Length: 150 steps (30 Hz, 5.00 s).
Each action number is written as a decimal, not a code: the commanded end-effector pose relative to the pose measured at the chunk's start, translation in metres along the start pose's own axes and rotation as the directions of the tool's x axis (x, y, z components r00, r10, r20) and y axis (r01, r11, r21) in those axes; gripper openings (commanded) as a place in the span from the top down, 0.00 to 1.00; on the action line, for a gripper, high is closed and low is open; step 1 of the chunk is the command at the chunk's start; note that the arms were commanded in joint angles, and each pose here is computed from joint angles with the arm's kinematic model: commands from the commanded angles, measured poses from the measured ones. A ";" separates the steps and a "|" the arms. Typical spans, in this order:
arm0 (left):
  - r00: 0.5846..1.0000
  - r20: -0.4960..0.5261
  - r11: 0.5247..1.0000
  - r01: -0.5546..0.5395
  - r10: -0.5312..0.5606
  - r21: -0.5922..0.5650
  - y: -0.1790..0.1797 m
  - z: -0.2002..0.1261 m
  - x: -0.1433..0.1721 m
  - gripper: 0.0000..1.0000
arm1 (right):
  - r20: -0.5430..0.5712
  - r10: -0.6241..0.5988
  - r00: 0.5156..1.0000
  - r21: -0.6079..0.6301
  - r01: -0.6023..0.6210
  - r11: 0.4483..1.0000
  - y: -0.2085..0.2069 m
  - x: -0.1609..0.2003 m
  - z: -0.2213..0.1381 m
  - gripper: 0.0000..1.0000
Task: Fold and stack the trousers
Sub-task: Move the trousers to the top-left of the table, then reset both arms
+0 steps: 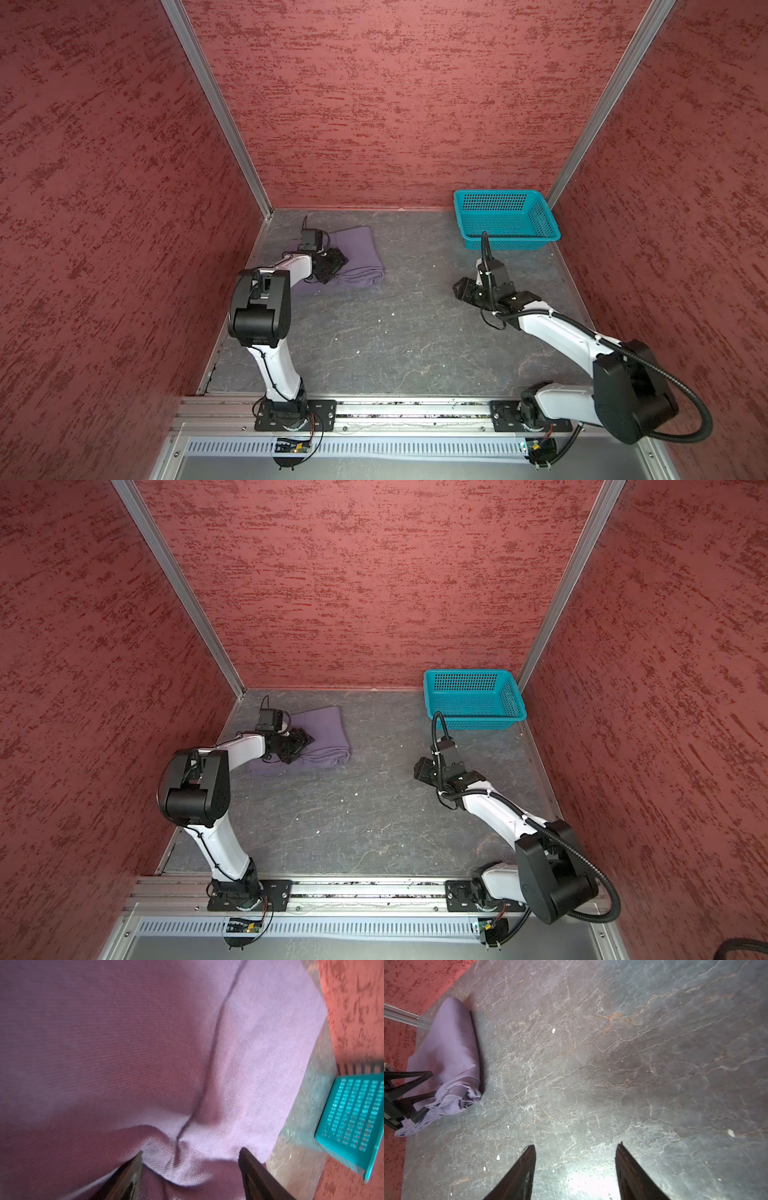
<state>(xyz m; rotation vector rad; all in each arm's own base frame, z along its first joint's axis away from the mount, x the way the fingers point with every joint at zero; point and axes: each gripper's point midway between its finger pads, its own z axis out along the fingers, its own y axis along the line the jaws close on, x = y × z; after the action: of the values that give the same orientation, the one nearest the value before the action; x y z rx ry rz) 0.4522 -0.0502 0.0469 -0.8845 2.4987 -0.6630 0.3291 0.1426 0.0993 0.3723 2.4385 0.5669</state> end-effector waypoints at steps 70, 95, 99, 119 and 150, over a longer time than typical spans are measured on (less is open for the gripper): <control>0.969 -0.144 0.979 -0.202 0.200 0.003 -0.022 0.047 0.005 0.90 | -0.024 0.040 0.999 -0.051 -0.041 0.998 0.005 -0.012 0.020 0.42; 0.976 -0.139 0.983 -0.175 0.166 -0.059 0.008 0.044 -0.017 0.84 | -0.018 0.050 0.999 -0.027 -0.050 0.998 -0.007 -0.010 0.017 0.42; 0.979 -0.134 0.985 -0.164 0.155 -0.055 0.008 0.042 -0.021 0.75 | -0.030 0.052 0.998 -0.030 -0.053 0.998 -0.005 -0.010 0.021 0.42; 0.957 0.190 0.960 -0.245 0.218 0.135 -0.084 -0.139 -0.021 0.01 | 0.230 -0.144 0.963 0.064 0.133 0.989 0.010 -0.079 -0.066 0.41; 0.689 0.650 0.873 -0.481 0.320 0.080 -0.019 -0.231 0.010 0.01 | 0.713 -0.439 0.547 0.309 0.317 0.897 -0.016 -0.107 -0.187 0.01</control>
<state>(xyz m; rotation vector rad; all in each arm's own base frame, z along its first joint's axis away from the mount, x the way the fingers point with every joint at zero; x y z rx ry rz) 0.3273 -0.0011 0.2325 -0.4726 1.9237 -0.4682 0.2911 0.0266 0.2657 0.1802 1.7065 0.0474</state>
